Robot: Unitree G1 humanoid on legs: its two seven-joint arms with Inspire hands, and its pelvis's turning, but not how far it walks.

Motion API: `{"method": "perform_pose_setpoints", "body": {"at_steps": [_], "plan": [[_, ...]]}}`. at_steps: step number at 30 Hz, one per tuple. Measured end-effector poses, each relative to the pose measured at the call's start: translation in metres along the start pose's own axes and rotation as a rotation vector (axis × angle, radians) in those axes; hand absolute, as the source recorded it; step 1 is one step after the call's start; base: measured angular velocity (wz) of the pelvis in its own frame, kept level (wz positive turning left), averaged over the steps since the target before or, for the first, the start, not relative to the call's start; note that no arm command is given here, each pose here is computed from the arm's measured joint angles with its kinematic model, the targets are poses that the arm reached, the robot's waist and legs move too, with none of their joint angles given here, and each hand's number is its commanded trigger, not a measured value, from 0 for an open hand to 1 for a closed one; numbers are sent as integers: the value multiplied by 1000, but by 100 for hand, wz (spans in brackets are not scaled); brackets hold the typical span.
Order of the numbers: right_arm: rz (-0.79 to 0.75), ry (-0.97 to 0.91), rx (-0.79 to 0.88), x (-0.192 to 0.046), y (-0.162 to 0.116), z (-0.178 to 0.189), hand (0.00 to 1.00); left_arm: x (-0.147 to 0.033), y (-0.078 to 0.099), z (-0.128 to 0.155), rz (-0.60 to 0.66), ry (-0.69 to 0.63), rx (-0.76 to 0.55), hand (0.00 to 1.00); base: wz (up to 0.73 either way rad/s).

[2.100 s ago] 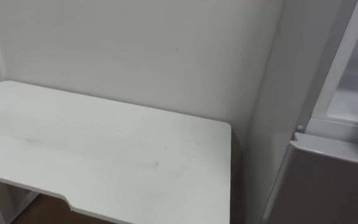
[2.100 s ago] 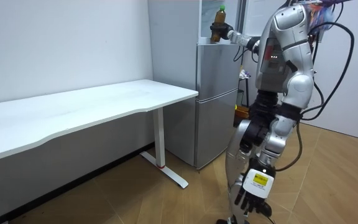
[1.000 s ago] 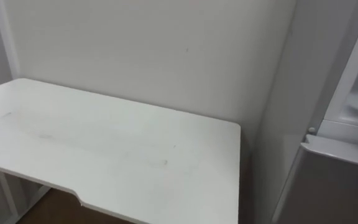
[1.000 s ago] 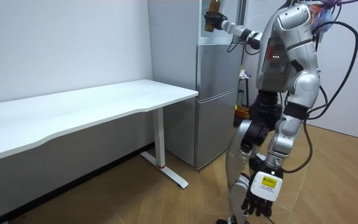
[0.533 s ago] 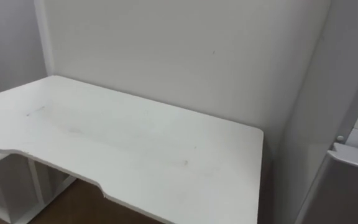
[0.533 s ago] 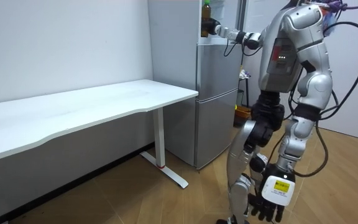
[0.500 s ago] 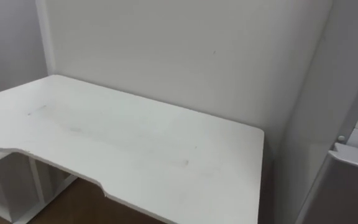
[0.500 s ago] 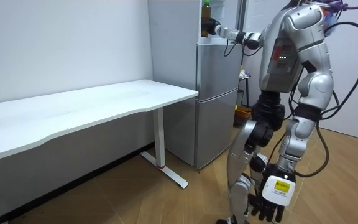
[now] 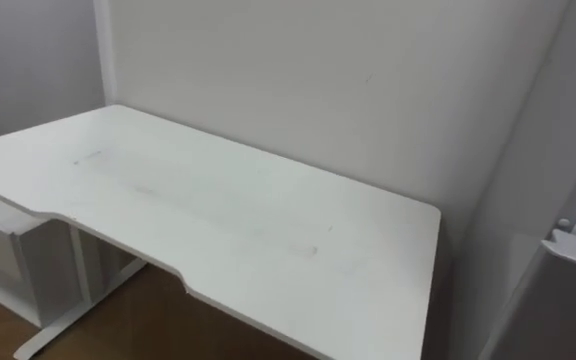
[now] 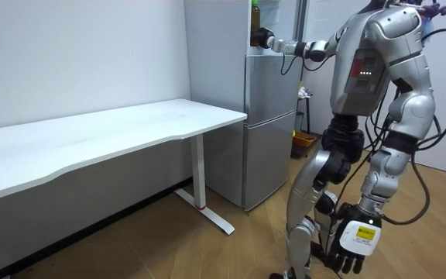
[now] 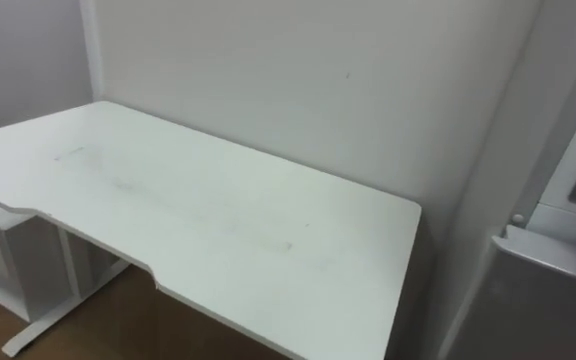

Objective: Put the bottle in the upper fridge

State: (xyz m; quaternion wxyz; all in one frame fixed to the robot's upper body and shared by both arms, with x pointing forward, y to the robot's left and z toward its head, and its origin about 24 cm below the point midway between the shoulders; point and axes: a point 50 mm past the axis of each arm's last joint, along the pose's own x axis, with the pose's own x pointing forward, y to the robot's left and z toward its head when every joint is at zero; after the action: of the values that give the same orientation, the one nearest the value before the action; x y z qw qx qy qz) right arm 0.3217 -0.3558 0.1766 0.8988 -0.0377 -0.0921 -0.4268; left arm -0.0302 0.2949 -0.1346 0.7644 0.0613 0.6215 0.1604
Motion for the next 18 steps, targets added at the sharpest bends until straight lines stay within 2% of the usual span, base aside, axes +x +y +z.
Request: {"method": "perform_pose_setpoints", "body": {"at_steps": [9,18], "plan": [[-27,-32,0,1,-3,-6,0,5,-8,15,-37,-25,79,0,0],[-24,-76,27,1,-2,-2,0,8,-11,31,-22,-71,98,0,-7]]}}
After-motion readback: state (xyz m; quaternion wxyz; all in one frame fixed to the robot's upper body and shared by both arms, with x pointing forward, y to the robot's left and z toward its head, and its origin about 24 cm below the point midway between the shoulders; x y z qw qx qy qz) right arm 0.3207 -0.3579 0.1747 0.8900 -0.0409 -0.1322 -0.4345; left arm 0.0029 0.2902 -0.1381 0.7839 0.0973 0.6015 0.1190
